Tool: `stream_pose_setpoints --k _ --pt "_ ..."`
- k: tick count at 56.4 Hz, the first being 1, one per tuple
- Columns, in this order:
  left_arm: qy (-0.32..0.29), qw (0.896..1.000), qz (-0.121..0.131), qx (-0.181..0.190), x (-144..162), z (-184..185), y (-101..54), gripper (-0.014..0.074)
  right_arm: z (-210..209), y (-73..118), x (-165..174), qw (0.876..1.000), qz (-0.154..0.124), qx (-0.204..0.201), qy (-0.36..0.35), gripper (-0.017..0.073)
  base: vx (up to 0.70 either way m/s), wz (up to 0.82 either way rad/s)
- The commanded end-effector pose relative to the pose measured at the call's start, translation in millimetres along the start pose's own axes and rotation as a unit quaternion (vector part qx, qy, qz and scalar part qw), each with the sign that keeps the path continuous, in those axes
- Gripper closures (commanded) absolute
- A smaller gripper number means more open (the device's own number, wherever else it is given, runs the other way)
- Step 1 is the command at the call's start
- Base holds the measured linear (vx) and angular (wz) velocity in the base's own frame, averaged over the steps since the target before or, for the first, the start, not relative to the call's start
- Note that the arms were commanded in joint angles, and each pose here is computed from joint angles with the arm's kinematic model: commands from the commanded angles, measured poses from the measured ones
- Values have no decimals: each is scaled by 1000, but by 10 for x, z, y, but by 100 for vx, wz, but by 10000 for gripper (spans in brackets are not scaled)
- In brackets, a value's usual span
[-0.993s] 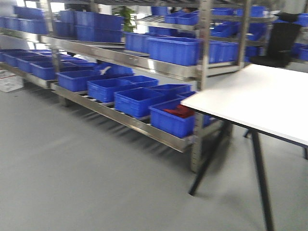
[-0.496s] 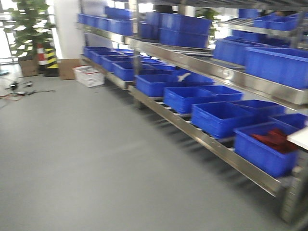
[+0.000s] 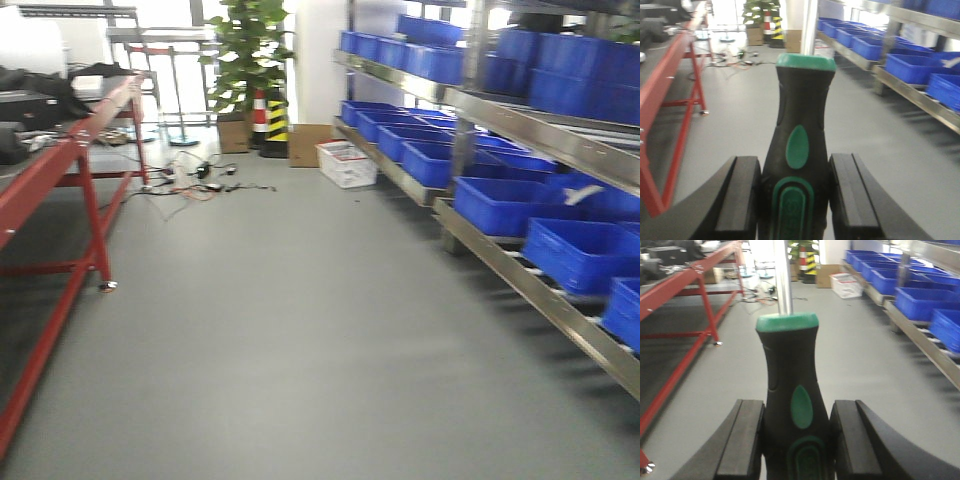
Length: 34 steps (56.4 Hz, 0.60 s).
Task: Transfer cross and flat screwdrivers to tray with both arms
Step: 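Hold both screwdrivers while driving along the shelves to the roller rack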
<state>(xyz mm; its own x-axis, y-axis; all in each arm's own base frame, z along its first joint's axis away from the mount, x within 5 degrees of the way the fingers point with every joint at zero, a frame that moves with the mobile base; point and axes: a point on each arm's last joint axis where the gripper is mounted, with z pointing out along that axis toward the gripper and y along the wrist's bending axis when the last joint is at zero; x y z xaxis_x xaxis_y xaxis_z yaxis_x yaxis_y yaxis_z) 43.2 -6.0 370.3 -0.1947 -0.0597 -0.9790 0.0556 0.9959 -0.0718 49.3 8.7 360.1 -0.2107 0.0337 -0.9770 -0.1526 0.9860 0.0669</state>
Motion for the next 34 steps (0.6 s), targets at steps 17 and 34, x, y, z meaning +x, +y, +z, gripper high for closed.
stream_pose_setpoints --k 17,34 --pt "-53 999 -8 2 -149 -14 -8 599 -32 9 -171 998 -4 -2 -58 567 57 25" --pt "-53 999 -8 2 -149 -14 -8 599 -32 9 -171 998 -4 -2 -58 567 59 0"
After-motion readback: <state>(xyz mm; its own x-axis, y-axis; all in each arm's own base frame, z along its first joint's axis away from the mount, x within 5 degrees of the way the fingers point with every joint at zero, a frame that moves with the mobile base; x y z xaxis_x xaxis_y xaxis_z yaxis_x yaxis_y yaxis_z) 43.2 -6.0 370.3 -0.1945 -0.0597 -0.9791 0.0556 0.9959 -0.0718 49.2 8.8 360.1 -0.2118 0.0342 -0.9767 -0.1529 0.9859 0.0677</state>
